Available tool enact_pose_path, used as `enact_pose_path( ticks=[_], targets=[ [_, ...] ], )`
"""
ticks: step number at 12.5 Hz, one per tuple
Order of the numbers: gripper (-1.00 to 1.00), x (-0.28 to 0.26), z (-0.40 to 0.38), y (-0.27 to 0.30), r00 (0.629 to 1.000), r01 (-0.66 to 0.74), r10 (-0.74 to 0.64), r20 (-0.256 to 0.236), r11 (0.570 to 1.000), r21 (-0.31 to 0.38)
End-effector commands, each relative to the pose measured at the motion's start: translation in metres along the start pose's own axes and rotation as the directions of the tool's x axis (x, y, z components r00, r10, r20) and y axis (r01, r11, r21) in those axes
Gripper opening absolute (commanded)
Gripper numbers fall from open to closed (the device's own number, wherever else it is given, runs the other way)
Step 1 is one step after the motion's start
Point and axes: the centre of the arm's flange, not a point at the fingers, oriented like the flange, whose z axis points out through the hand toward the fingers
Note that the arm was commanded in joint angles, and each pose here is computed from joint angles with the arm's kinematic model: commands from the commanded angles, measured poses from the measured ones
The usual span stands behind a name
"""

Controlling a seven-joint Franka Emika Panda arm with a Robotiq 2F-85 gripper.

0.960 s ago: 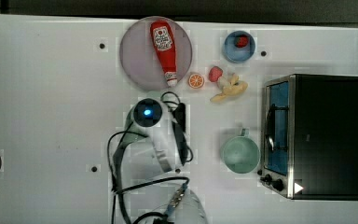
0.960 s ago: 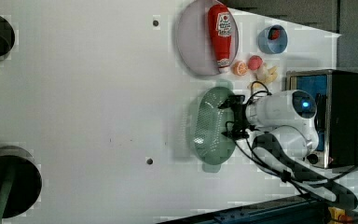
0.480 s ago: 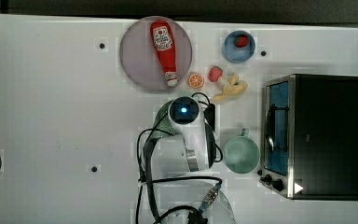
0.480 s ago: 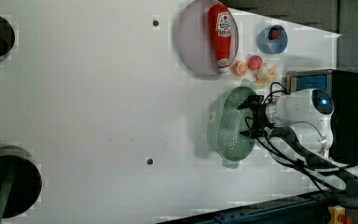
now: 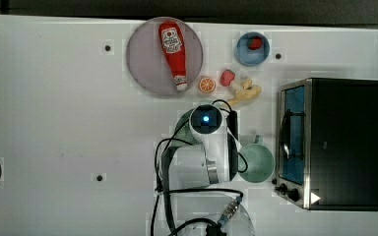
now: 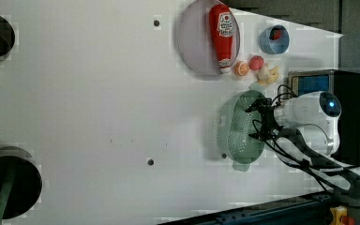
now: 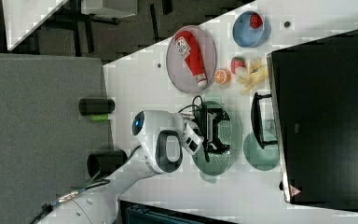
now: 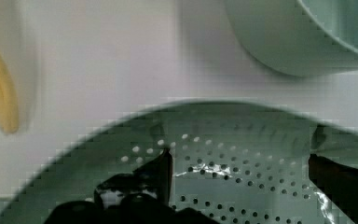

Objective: Drag strainer left to right.

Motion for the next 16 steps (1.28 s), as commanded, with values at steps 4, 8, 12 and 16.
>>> enact_pose_path(
  ticks=[4, 8, 12, 16],
  targets=[
    [1.00, -0.013, -0.067, -0.006, 0.975, 0.223, -0.222, -0.020, 0.967, 0.124],
    [1.00, -0.012, -0.181, 0.023, 0.909, 0.415, -0.413, -0.050, 0.891, 0.183],
    [1.00, 0.013, -0.310, 0.092, 0.831, 0.533, -0.555, 0.031, 0.812, 0.236],
    [1.00, 0.030, -0.410, 0.141, 0.771, 0.618, -0.637, 0.017, 0.753, 0.225]
  ],
)
